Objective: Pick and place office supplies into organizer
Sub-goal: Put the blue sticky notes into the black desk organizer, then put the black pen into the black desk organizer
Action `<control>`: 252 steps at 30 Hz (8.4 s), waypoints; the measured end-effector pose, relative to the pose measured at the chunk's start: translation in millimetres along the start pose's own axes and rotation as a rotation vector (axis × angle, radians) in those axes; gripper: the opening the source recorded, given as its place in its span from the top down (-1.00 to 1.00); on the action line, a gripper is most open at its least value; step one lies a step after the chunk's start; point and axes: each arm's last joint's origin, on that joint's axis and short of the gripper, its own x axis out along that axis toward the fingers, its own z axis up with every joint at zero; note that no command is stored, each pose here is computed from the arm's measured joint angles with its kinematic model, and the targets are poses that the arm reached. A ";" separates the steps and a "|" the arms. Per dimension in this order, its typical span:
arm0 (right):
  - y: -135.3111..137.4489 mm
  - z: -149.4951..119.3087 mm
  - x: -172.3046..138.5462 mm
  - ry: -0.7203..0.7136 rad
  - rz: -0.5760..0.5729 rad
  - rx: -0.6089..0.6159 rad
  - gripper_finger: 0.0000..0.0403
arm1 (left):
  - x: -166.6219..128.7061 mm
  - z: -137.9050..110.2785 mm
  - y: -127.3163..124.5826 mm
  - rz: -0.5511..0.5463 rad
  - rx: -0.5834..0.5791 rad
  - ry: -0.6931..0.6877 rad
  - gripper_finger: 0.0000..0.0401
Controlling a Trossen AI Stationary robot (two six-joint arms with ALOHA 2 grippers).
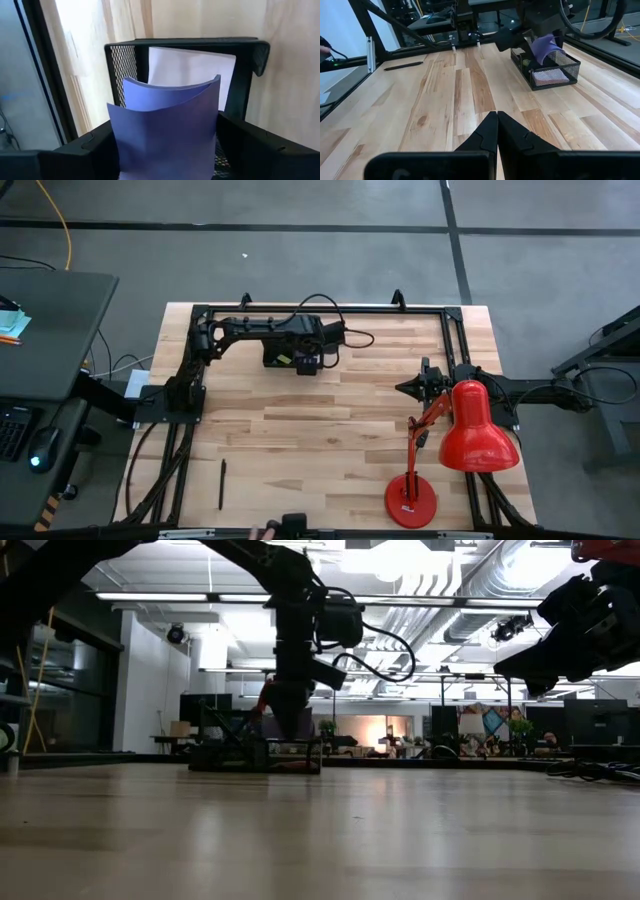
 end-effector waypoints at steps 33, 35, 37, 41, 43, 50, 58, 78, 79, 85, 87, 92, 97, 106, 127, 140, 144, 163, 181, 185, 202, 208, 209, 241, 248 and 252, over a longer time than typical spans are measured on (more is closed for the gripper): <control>0.1 0.0 0.0 0.000 0.001 0.000 1.00 | -34.0 8.4 -27.7 -0.032 0.055 -0.018 -0.81; 0.0 0.0 0.0 0.000 0.000 0.000 1.00 | -47.0 13.7 -36.4 -0.024 0.032 -0.047 -0.81; 0.0 0.0 0.0 0.000 0.000 0.000 1.00 | -58.2 19.6 -47.6 -0.016 -0.003 -0.079 -0.81; 0.1 0.1 0.0 0.000 0.001 0.000 1.00 | -78.1 30.0 -74.0 -0.022 -0.117 -0.152 -0.81; 0.0 0.0 0.0 0.000 0.000 0.000 1.00 | -84.6 30.5 -90.6 -0.039 -0.229 -0.150 -0.81; 0.0 0.1 0.0 0.000 0.000 0.000 1.00 | -102.4 15.7 -157.0 -0.054 0.015 -0.055 -0.81; 0.0 0.1 0.0 -0.001 0.000 0.000 1.00 | -100.6 -5.2 -206.4 0.045 0.338 0.029 -0.81; 0.0 0.0 0.0 0.000 0.000 0.000 1.00 | -100.6 -43.1 -229.5 0.064 -1.165 0.256 -0.81; 0.0 0.2 -0.1 -0.001 0.000 0.000 1.00 | -102.6 -43.0 -230.7 0.038 -1.194 0.267 -0.81; 0.0 0.1 0.0 0.000 0.000 0.000 1.00 | -104.0 -60.3 -225.1 0.135 -1.306 0.223 -0.81; 0.0 0.3 0.0 -0.003 0.000 0.000 1.00 | -105.3 -73.0 -225.1 0.109 -1.371 0.239 -0.81; 0.1 0.1 0.0 0.000 0.001 0.000 1.00 | -93.0 -97.7 -237.5 -0.112 -1.427 0.156 -0.81; 0.0 0.1 0.0 0.000 0.000 0.000 1.00 | -73.6 -127.4 -242.9 -0.228 -1.364 0.068 -0.81; 0.0 0.1 0.0 -0.001 0.000 0.000 1.00 | -56.2 -168.8 -243.3 -0.386 -1.518 0.210 -0.81; 0.1 0.1 0.0 0.000 0.001 0.000 1.00 | -95.8 -226.4 -258.8 -0.284 -1.651 0.458 -0.81; 0.0 0.1 0.0 0.000 0.000 0.000 1.00 | -98.6 -230.4 -272.9 -0.266 -1.827 0.586 -0.81; 0.1 0.1 0.0 0.000 0.001 0.000 1.00 | -96.7 -229.4 -289.6 -0.306 -1.800 0.564 -0.81; 0.0 0.1 0.0 0.000 0.000 0.000 1.00 | -86.2 -230.3 -321.4 -0.340 -1.714 0.409 -0.81; 0.1 0.1 0.0 0.000 0.001 0.000 1.00 | -76.8 -226.0 -329.6 -0.326 -1.706 0.393 -0.81; 0.1 0.2 0.0 -0.001 0.001 0.000 1.00 | -76.1 -226.8 -329.1 -0.320 -1.682 0.391 -0.81; 0.0 0.0 0.0 0.000 0.000 0.000 1.00 | -70.7 -229.3 -329.0 -0.330 -1.656 0.405 -0.81; 0.1 0.1 0.0 0.000 0.001 0.000 1.00 | -70.1 -228.3 -329.1 -0.343 -1.662 0.364 -0.81; 0.0 0.1 0.0 0.000 0.000 0.000 1.00 | -70.0 -228.3 -329.1 -0.343 -1.662 0.361 -0.81; 0.0 -0.1 0.0 0.001 0.001 0.000 1.00 | -69.1 -227.8 -329.0 -0.345 -1.674 0.340 -0.81; 0.1 0.1 0.0 0.000 0.001 0.000 1.00 | -68.9 -228.1 -328.6 -0.340 -1.673 0.337 -0.81; 0.1 0.1 0.0 0.000 0.001 0.000 1.00 | -69.0 -228.1 -328.6 -0.339 -1.673 0.338 -0.81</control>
